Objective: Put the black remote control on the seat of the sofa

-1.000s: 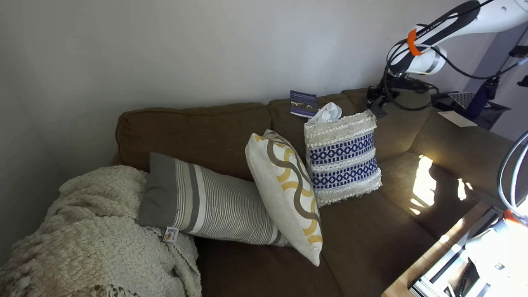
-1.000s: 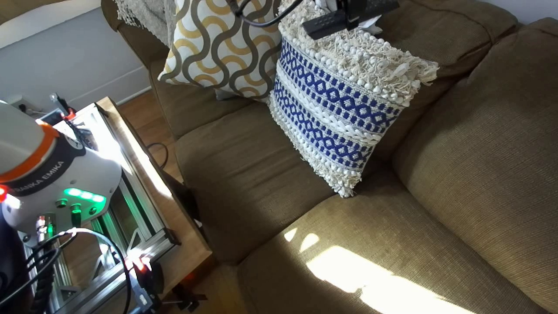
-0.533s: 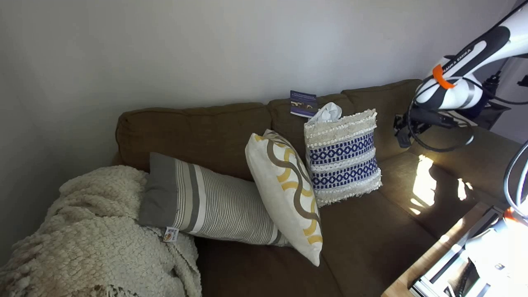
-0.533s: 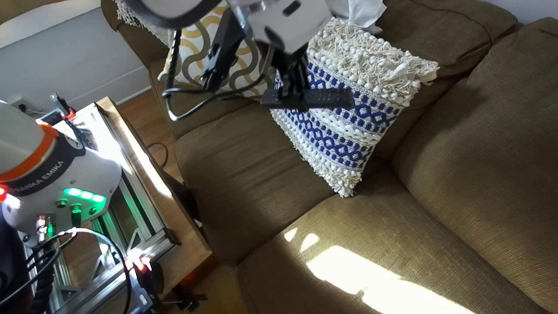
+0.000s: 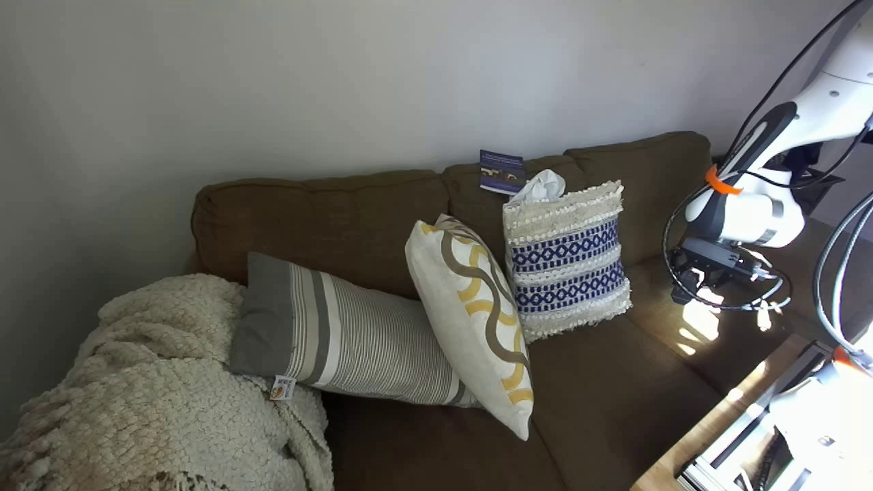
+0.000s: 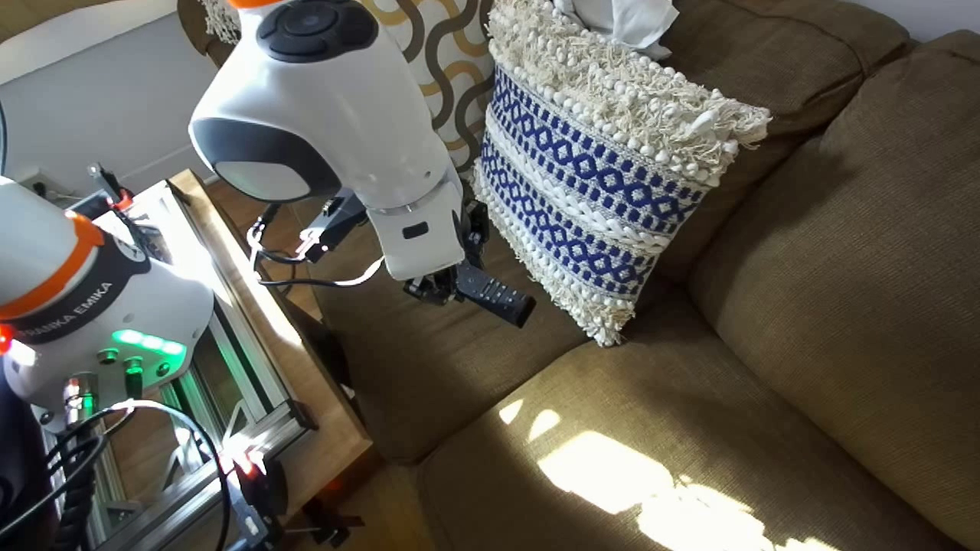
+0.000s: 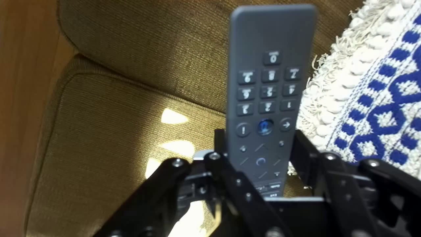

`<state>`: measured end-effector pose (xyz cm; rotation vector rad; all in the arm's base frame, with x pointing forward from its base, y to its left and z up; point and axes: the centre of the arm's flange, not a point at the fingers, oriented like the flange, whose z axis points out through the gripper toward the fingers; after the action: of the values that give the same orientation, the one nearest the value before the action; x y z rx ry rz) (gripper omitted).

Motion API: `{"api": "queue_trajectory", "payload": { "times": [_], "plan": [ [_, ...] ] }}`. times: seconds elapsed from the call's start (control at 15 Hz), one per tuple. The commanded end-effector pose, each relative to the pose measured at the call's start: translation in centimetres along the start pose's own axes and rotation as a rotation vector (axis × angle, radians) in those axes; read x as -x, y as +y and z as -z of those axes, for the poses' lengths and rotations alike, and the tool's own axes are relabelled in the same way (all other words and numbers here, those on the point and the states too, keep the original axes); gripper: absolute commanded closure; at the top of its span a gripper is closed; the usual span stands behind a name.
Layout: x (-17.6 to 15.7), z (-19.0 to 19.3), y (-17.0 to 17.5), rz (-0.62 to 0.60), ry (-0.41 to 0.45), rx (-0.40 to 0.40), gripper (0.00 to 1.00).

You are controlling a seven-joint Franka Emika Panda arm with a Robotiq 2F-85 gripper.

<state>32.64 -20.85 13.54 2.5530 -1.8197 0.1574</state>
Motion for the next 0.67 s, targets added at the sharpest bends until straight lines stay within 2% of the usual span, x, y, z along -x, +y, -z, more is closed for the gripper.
{"api": "queue_trajectory", "payload": {
  "times": [0.0, 0.07, 0.13, 0.2, 0.33, 0.47, 0.6],
  "plan": [
    [-0.2, -0.4, 0.0, -0.009, -0.006, 0.002, 0.5],
    [-0.3, -0.6, 0.0, -0.015, -0.008, 0.002, 0.75],
    [-0.2, -0.3, -0.7, -0.06, 0.034, -0.016, 0.75],
    [-0.4, -1.3, -1.9, -0.114, 0.031, -0.045, 0.75],
    [-0.6, -3.4, -3.5, -0.197, 0.035, -0.044, 0.75],
    [-1.6, -6.3, -5.2, -0.281, 0.01, -0.035, 0.75],
    [-2.9, -9.4, -6.2, -0.371, 0.012, 0.011, 0.75]
  ]
}}
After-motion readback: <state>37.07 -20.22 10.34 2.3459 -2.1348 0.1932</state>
